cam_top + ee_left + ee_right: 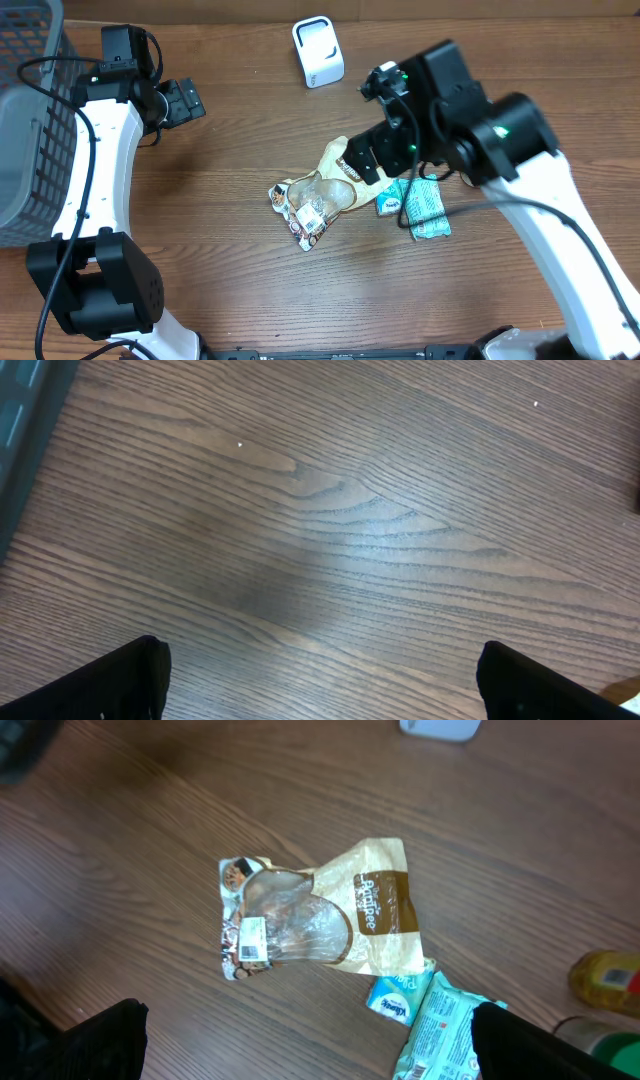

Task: Scan the item barcode

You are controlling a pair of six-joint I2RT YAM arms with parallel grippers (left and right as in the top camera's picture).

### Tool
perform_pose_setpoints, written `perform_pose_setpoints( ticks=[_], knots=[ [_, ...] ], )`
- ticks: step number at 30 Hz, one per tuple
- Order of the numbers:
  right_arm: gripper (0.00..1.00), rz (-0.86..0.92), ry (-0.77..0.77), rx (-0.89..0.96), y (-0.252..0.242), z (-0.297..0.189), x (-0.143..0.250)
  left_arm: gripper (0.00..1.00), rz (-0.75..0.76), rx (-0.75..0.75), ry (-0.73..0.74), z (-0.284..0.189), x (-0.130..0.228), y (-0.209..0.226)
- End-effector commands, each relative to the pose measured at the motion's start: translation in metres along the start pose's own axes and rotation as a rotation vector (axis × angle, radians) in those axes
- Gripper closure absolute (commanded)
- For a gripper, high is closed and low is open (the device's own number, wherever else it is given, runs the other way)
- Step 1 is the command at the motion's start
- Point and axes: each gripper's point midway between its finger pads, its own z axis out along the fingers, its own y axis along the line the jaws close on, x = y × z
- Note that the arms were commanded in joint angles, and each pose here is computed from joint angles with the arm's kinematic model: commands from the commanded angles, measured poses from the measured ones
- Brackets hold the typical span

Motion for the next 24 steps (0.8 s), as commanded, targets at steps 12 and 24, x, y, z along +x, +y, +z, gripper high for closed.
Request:
perform_pose_setpoints(
  ticks=[12,24],
  knots=[
    [0.00,-0.048,-0.302,0.006,0.020,-0.114,0.004,0.00,0.004,-0.003,-0.023,-0.006,-0.005,0.000],
    [0.00,-0.024,-0.542,0.074,0.015,-0.198,0.057,0.00,0.004,-0.003,-0.022,-0.006,-0.005,0.000]
  ],
)
